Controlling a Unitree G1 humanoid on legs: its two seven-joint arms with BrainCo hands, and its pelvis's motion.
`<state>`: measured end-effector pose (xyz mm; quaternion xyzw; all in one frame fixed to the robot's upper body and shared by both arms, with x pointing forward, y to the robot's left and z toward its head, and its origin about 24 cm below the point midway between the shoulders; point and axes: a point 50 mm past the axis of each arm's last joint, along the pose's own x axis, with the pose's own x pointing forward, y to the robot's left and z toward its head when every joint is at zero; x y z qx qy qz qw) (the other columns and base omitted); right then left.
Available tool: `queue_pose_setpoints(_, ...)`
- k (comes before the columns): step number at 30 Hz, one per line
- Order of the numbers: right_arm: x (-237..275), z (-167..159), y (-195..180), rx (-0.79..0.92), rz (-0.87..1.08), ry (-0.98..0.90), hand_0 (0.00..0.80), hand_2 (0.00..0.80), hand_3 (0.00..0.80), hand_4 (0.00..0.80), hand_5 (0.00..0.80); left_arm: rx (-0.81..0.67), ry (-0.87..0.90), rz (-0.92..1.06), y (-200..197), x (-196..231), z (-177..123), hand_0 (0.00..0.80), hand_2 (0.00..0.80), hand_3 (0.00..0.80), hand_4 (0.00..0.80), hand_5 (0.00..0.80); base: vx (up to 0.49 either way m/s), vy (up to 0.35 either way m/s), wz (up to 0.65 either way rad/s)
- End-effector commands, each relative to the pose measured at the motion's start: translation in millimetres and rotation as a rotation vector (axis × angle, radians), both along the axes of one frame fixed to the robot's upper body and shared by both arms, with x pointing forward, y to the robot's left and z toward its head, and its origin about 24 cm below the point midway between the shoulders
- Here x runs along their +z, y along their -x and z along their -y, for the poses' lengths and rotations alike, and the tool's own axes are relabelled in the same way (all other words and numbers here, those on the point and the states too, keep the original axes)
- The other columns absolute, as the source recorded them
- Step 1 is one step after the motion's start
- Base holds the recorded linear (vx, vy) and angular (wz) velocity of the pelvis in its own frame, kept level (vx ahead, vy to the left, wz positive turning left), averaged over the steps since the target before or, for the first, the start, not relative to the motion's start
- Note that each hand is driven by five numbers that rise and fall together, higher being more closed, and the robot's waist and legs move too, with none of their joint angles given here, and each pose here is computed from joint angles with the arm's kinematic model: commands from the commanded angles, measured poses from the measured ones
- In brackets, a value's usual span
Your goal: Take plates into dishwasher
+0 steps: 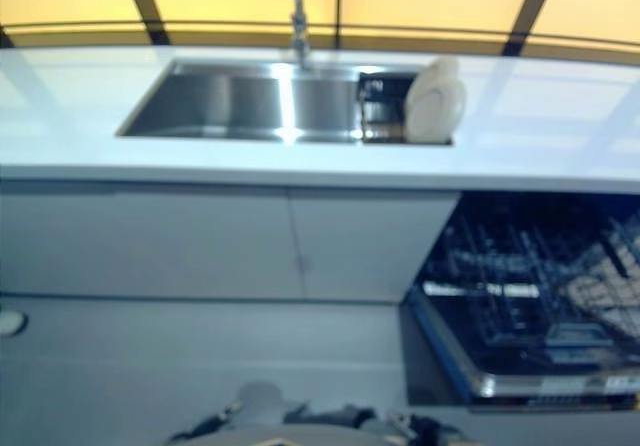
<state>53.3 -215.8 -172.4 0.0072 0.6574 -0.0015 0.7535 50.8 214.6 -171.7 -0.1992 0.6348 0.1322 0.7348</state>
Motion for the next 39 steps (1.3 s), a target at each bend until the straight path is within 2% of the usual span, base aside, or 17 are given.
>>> queue_pose_setpoints(1,-1.0,-7.9,-6.6,0.021,-0.014,-0.020,0.000,0.000,0.000,0.000,0.000,0.007,0.062,-0.008,-10.6,-3.4,28.0,0.000,0.000,0.000,0.000,0.000,0.000,0.000,0.00)
queue_pose_setpoints(9,-0.9,-10.7,-9.2,0.029,-0.012,-0.038,0.000,0.000,0.000,0.000,0.000,0.024,0.065,0.020,-14.3,-3.0,28.5,0.000,0.000,0.000,0.000,0.000,0.000,0.000,0.00)
queue_pose_setpoints(18,1.6,-24.3,-20.3,0.044,0.075,-0.222,0.000,0.000,0.000,0.000,0.000,0.006,0.067,-0.002,-9.0,-3.7,28.8,0.000,0.000,0.000,0.000,0.000,0.000,0.000,0.00)
queue_pose_setpoints(29,3.0,-27.5,-26.6,0.045,0.106,-0.257,0.000,0.000,0.000,0.000,0.000,0.001,0.054,-0.003,-10.3,-3.5,27.5,0.000,0.000,0.000,0.000,0.000,0.010,-0.031,0.01)
queue_pose_setpoints(34,22.5,-39.5,-74.0,0.054,0.368,-0.490,0.000,0.000,0.000,0.000,0.000,-0.035,0.038,0.009,-16.2,-1.9,23.1,0.000,0.000,0.000,0.000,0.000,0.015,-0.115,0.05)
queue_pose_setpoints(35,37.5,-45.9,-98.9,0.102,0.496,-0.566,0.000,0.000,0.000,0.000,0.000,-0.034,0.030,0.019,-16.1,-1.2,18.7,0.000,0.000,0.000,0.000,0.000,-0.007,-0.140,0.06)
queue_pose_setpoints(39,94.9,-63.2,-151.8,0.252,0.845,-0.707,0.000,0.000,0.000,0.000,0.000,-0.013,0.015,0.056,-7.6,0.3,5.8,0.000,0.000,0.000,0.000,0.000,-0.015,-0.166,-0.03)
